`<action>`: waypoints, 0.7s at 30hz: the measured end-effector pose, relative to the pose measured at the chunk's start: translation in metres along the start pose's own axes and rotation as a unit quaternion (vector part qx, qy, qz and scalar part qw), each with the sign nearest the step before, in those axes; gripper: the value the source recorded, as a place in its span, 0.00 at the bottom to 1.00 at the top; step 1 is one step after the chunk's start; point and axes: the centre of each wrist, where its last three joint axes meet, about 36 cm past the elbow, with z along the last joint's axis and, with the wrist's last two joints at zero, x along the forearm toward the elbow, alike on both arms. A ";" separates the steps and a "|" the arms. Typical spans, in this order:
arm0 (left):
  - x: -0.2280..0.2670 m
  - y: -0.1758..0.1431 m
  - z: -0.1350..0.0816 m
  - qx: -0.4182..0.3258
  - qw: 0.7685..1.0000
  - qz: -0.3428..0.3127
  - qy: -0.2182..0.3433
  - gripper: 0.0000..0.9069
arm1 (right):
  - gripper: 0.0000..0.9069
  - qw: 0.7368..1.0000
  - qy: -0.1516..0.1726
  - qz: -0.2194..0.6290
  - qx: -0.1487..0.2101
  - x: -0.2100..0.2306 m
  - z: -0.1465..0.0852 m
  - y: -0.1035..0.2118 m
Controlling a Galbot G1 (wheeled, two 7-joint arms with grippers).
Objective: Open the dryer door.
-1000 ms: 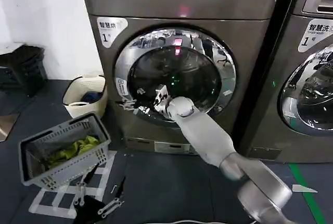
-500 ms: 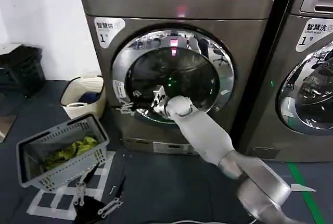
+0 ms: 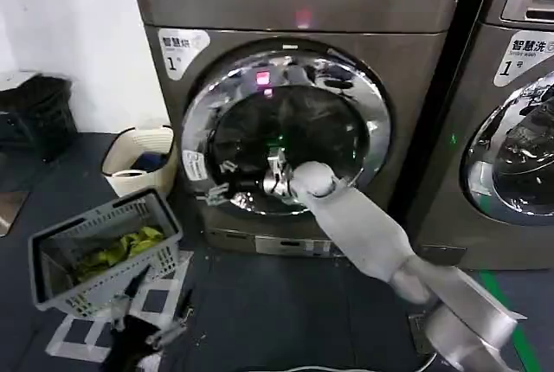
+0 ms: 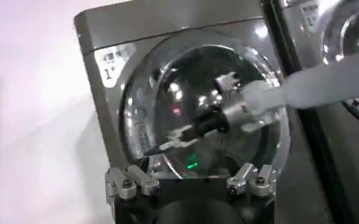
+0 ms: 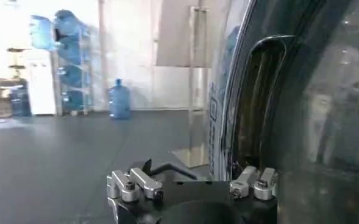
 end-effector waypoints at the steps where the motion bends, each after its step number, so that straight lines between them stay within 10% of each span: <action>1: -0.002 0.006 0.000 -0.001 1.000 -0.002 0.000 1.00 | 1.00 1.000 -0.002 -0.001 0.001 0.003 -0.001 0.001; 21: -0.074 0.103 -0.003 0.003 1.000 -0.009 -0.021 1.00 | 1.00 0.993 -0.015 -0.117 0.024 0.057 0.006 0.020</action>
